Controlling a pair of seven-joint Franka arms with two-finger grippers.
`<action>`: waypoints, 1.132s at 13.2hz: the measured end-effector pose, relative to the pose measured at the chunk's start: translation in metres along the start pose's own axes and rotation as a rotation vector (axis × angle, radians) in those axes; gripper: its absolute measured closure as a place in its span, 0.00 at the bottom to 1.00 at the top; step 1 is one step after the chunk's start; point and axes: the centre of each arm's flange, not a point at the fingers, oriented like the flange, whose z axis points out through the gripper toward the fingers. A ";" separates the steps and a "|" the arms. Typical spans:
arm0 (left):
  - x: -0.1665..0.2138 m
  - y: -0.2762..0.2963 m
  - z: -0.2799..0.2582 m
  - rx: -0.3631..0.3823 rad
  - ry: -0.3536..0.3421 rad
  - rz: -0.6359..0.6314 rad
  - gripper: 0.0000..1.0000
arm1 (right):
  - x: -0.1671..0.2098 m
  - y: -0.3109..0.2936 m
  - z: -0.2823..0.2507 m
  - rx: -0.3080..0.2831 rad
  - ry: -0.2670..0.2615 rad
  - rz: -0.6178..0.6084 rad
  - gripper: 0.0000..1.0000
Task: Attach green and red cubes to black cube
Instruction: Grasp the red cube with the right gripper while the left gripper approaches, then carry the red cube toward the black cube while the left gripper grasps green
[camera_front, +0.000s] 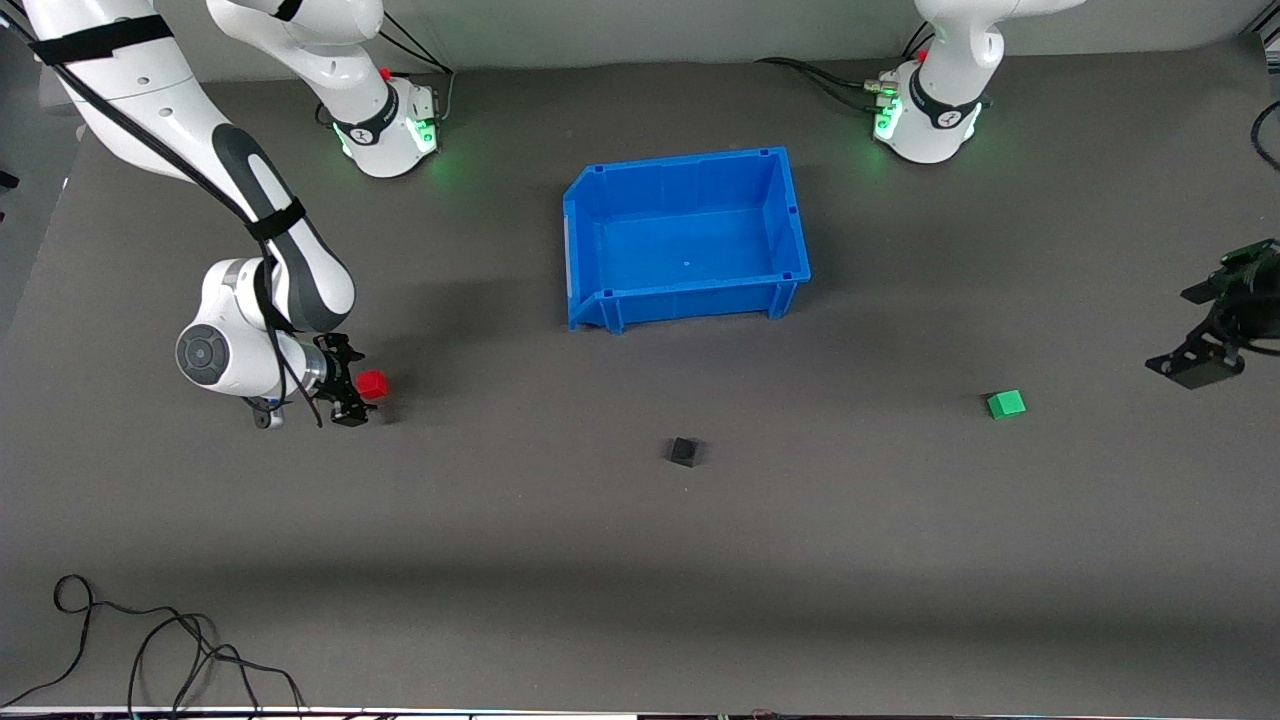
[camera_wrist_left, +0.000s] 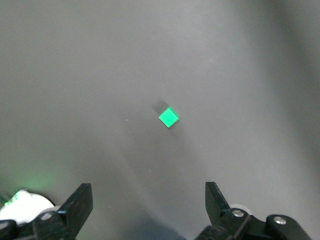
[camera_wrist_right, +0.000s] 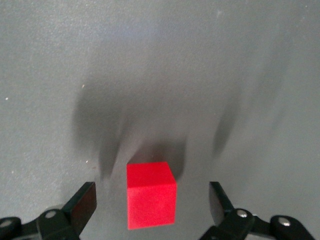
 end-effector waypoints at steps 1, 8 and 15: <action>0.008 0.005 0.018 0.028 -0.016 -0.083 0.00 | 0.000 0.000 0.002 -0.003 -0.001 -0.001 0.03; 0.057 0.020 0.115 0.032 -0.095 -0.394 0.00 | -0.007 -0.005 0.001 0.006 0.015 -0.021 0.60; 0.060 0.019 0.208 -0.031 -0.067 -0.720 0.00 | -0.102 -0.099 -0.107 0.045 0.036 0.089 0.60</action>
